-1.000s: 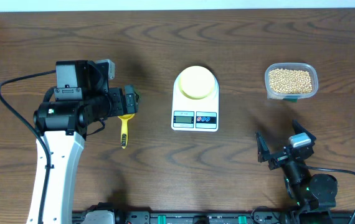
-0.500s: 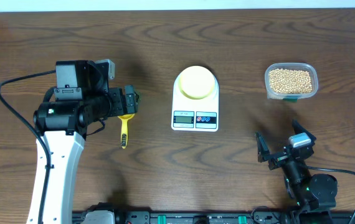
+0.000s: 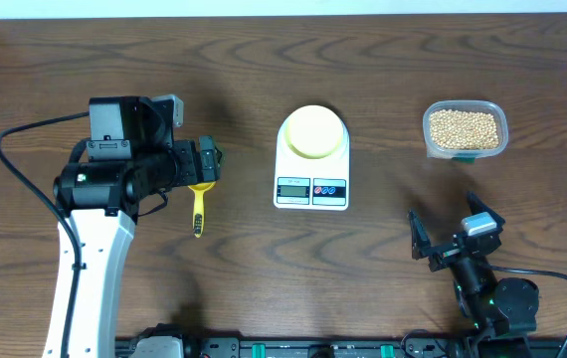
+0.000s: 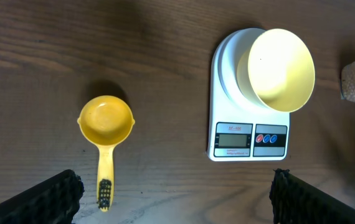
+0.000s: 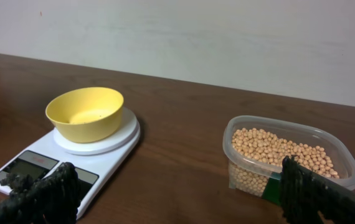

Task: Scoop item into bowl and weigh 50g on scale
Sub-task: 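Move the left gripper over the yellow scoop handle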

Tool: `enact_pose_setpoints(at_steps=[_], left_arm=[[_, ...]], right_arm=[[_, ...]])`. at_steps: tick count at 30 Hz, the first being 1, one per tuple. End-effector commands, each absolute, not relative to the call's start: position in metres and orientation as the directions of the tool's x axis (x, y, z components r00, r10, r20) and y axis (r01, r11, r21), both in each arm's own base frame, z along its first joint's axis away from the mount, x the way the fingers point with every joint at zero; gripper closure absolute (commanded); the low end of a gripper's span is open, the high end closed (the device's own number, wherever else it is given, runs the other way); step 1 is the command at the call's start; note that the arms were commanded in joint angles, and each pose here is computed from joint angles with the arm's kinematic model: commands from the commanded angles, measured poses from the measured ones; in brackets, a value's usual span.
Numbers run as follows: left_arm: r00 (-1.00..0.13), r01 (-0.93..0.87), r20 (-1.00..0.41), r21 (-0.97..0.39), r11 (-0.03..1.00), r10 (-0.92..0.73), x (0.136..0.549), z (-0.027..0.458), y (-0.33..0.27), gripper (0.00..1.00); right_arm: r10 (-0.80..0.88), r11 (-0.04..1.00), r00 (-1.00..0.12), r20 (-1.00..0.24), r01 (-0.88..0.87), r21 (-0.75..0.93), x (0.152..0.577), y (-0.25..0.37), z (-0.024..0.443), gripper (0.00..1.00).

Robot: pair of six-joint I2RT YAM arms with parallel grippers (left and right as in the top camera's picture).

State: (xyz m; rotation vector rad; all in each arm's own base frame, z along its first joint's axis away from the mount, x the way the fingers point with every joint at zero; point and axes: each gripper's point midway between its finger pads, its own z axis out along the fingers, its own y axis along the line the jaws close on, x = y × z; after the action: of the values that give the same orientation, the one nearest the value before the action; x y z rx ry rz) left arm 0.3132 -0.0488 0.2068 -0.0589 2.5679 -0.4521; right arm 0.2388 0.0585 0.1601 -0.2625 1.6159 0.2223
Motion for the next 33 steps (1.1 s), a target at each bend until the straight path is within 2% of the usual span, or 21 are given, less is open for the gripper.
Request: enact_pose_setpoints(at_steps=[1, 18, 27, 30, 32, 33], left_arm=[[-0.857, 0.049, -0.500, -0.319, 0.946, -0.125, 0.316, 0.209, -0.046, 0.02], [-0.848, 0.055, -0.516, -0.318, 0.947, -0.124, 0.319, 0.211, -0.046, 0.02], [-0.878, 0.035, -0.463, -0.322, 0.946, -0.125, 0.307, 0.203, -0.047, 0.01], [-0.881, 0.033, -0.457, -0.322, 0.946, -0.125, 0.306, 0.201, -0.047, 0.25], [-0.884, 0.031, -0.450, -0.323, 0.946, -0.125, 0.305, 0.200, -0.047, 0.34], [-0.884, 0.030, -0.450, -0.323, 0.946, -0.125, 0.304, 0.200, -0.047, 0.45]], right_arm=[[-0.021, 0.954, -0.060, -0.998, -0.300, -0.002, 0.239, 0.058, 0.159, 0.01], [-0.021, 0.954, -0.060, -0.998, -0.300, -0.002, 0.239, 0.058, 0.159, 0.01], [-0.021, 0.954, -0.060, -0.998, -0.300, -0.002, 0.239, 0.058, 0.159, 0.01], [-0.021, 0.954, -0.060, -0.998, -0.300, -0.002, 0.239, 0.058, 0.159, 0.01], [-0.021, 0.954, -0.060, -0.998, -0.300, -0.002, 0.239, 0.058, 0.159, 0.01], [-0.021, 0.954, -0.060, -0.998, -0.300, -0.002, 0.239, 0.058, 0.159, 0.01]])
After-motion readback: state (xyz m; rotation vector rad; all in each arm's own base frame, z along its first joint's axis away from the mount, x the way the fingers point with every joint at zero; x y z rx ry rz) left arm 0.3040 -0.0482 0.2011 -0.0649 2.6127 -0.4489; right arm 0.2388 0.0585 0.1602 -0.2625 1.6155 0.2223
